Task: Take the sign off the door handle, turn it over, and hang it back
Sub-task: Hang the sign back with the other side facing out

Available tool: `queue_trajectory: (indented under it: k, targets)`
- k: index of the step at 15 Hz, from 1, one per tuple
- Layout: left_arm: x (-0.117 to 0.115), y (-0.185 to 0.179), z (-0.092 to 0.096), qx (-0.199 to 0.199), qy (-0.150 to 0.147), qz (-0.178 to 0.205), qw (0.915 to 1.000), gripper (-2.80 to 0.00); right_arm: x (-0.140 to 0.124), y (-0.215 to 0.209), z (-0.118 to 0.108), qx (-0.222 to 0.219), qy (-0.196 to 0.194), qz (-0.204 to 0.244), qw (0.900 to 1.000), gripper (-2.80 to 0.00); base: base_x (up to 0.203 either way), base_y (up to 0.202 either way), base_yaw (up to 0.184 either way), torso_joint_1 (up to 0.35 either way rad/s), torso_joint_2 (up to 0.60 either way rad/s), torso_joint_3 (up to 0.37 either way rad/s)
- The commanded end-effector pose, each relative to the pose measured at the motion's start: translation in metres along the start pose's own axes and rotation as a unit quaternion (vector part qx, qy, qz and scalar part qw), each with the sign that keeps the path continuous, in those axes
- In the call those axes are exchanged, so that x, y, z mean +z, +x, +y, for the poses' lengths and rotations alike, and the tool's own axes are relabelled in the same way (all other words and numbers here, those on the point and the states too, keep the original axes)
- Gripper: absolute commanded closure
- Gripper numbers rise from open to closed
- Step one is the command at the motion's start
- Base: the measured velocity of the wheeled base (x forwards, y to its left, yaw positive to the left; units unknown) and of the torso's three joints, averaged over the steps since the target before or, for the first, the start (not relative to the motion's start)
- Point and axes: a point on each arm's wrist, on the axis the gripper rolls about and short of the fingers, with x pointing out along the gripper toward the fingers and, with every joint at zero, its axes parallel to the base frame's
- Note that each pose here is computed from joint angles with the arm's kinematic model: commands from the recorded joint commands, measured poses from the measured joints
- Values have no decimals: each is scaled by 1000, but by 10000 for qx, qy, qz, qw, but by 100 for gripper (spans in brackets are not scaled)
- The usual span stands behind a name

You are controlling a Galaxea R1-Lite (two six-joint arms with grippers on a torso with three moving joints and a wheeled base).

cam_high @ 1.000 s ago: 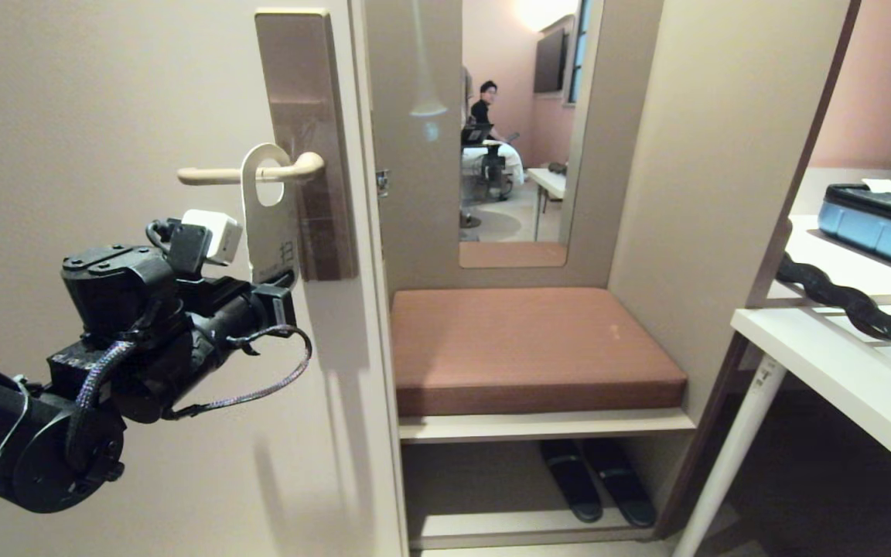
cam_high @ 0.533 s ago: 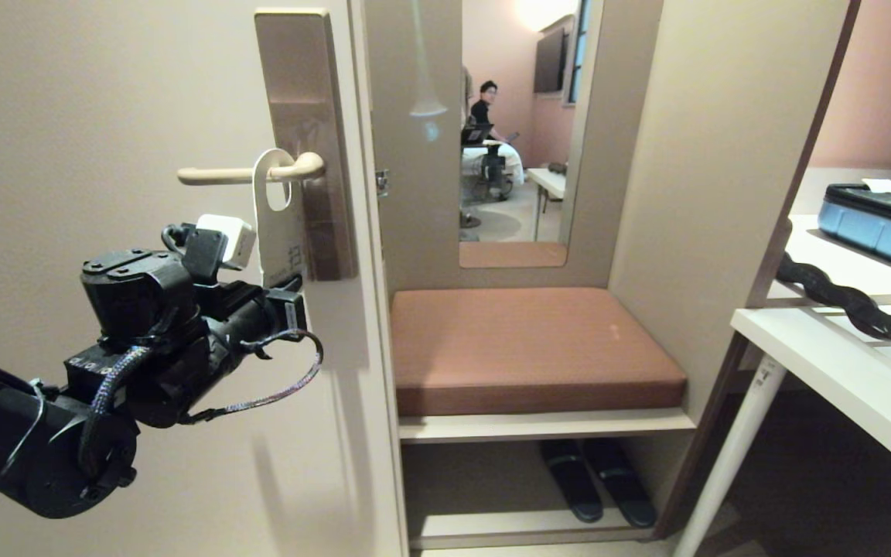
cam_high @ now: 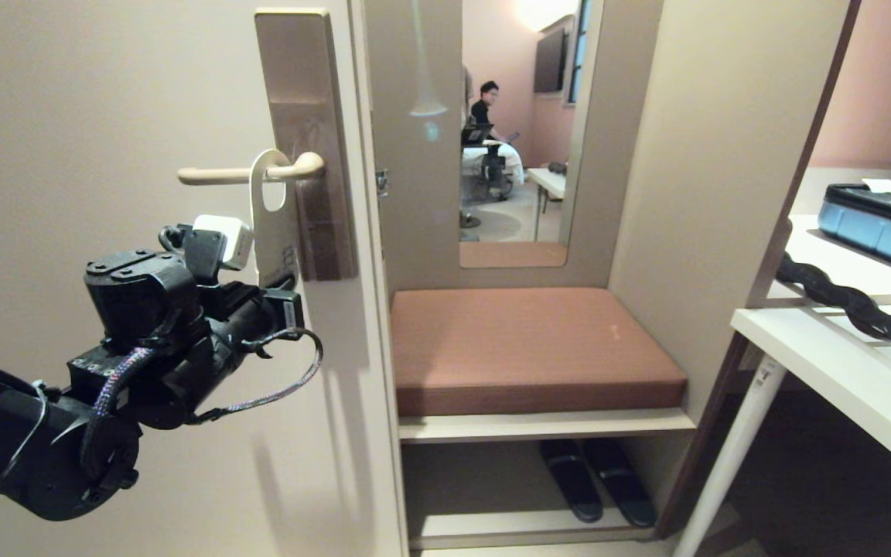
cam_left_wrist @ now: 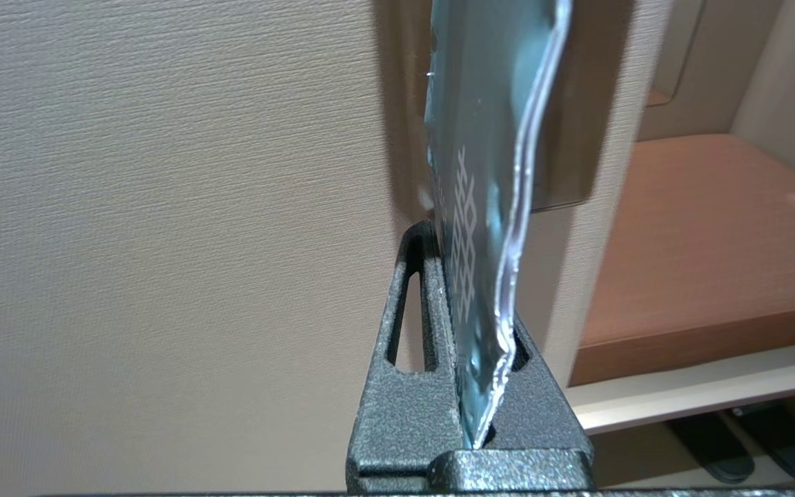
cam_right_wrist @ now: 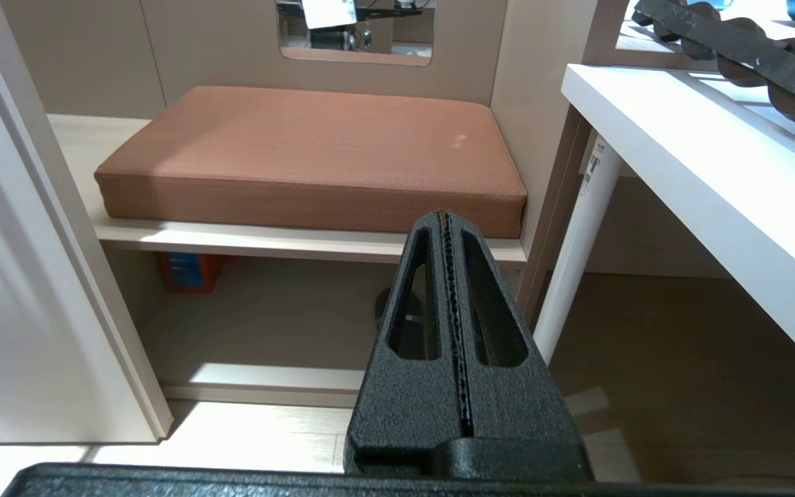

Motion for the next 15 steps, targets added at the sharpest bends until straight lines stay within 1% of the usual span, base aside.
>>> queue_trajectory:
  k: [1, 3, 5, 6, 15]
  targets:
    - [3, -1, -3, -43, -19, -111, 9999, 0, 0, 0, 0, 5, -4, 1, 10000, 0, 0, 0, 0, 0, 0, 0]
    - [4, 0, -5, -80, -48, -257, 9996, 0, 0, 0, 0, 5, -4, 1, 10000, 0, 0, 0, 0, 0, 0, 0]
    - [4, -1, -7, -123, -46, -260, 9996, 0, 0, 0, 0, 5, -4, 1, 10000, 0, 0, 0, 0, 0, 0, 0]
    - [4, -1, -8, -137, -46, -261, 9996, -280, 0, 0, 0, 5, -4, 1, 10000, 0, 0, 0, 0, 0, 0, 0]
    - [2, -4, -8, -159, -76, -229, 9996, -280, 0, 0, 0, 5, -4, 1, 10000, 0, 0, 0, 0, 0, 0, 0]
